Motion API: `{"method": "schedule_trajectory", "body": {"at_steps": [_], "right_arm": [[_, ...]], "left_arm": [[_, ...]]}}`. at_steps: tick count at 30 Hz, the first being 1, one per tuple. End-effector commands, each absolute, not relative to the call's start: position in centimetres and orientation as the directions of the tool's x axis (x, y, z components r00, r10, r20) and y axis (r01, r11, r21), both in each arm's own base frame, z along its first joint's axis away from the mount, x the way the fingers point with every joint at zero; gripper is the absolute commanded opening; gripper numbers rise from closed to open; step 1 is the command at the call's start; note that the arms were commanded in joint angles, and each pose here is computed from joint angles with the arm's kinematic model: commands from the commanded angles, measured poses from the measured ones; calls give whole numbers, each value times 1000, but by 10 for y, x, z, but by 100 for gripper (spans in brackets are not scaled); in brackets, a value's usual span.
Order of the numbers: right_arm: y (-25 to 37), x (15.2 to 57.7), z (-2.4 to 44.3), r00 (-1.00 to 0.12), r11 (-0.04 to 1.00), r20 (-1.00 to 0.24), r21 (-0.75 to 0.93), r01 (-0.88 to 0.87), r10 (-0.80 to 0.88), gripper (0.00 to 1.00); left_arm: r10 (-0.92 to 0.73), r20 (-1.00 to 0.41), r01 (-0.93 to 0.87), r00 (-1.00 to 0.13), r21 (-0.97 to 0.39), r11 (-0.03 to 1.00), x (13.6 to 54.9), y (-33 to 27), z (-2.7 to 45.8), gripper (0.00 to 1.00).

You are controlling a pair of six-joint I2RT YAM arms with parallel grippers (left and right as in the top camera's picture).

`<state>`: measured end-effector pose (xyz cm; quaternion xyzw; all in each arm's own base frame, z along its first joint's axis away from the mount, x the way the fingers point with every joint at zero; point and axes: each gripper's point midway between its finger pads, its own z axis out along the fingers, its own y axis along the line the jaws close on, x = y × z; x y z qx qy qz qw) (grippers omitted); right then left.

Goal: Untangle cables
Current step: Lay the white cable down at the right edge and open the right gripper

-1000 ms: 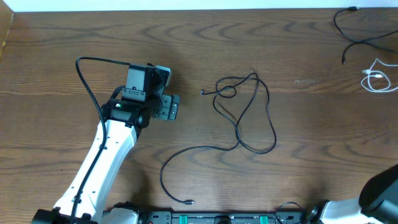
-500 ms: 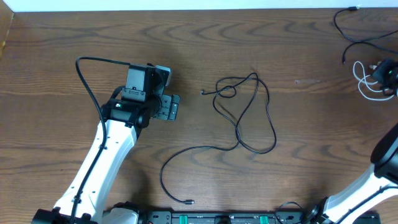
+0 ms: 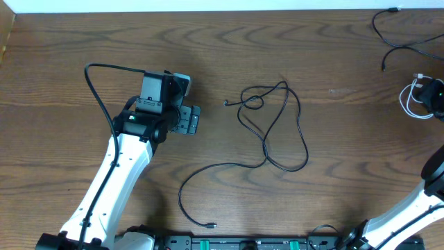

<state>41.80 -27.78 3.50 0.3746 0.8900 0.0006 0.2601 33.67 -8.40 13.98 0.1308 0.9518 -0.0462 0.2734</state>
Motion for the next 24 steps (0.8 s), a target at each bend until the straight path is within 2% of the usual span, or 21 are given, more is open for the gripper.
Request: {"method": "schedule_trajectory", "body": {"at_steps": [1, 10, 14, 19, 24], "right_arm": [[-271, 431, 83, -550, 746, -530, 285, 601, 645, 69], [-262, 425, 177, -509, 821, -679, 257, 510, 529, 70], [-250, 410, 199, -511, 821, -678, 257, 510, 529, 70], [-231, 383, 179, -590, 797, -559, 253, 549, 584, 74], [-229, 352, 143, -641, 760, -442, 169, 628, 628, 73]], "left_arm": [[215, -536, 260, -816, -8, 966, 340, -81, 142, 87], [215, -536, 260, -816, -8, 966, 340, -81, 142, 87], [215, -536, 260, -816, -8, 966, 340, -81, 142, 87], [215, -536, 260, -816, -8, 966, 340, -81, 142, 87], [215, -536, 259, -816, -8, 966, 340, -81, 142, 87]]}}
